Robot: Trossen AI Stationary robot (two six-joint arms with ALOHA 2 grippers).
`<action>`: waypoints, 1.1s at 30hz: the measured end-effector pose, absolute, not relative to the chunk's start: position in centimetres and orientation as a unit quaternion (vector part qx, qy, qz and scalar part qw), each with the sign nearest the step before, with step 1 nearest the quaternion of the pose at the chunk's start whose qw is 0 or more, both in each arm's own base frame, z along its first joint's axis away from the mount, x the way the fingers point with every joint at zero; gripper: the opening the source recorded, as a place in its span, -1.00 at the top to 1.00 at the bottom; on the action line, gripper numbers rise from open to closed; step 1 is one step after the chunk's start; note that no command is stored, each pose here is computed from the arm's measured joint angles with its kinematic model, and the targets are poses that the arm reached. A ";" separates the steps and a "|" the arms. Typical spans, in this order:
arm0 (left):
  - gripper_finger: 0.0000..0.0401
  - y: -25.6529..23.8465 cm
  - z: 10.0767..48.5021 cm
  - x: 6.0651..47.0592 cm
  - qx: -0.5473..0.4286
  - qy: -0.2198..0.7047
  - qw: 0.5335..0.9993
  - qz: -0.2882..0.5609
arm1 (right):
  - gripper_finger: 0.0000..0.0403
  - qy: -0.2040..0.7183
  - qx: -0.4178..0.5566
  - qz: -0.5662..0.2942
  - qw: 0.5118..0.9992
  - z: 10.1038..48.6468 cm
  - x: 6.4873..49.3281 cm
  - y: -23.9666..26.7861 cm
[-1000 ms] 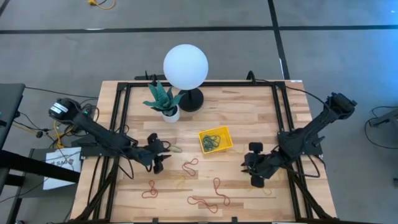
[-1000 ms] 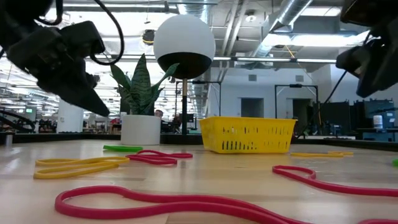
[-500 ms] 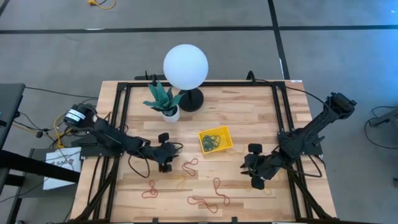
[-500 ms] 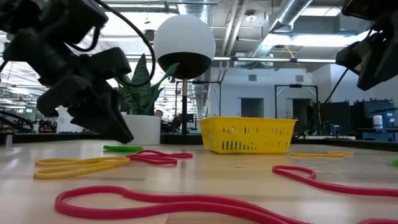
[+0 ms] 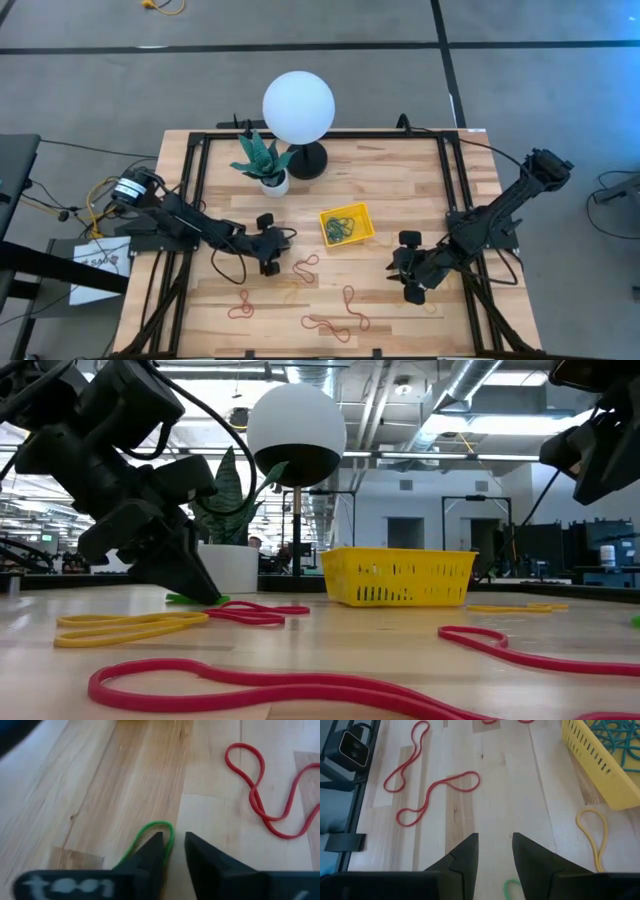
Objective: Pick and place items into bin
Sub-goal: Put the green rubber band into the yellow bin
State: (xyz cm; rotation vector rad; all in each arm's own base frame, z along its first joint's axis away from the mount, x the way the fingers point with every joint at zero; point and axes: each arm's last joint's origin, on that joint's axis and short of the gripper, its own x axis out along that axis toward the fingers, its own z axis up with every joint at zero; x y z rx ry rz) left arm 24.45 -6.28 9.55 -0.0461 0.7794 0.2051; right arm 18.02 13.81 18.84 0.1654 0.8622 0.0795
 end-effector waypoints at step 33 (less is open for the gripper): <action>1.00 -2.4 21.2 35.7 0.111 0.168 0.979 -0.016 | 0.44 0.417 0.080 0.038 0.904 18.8 18.0 13.8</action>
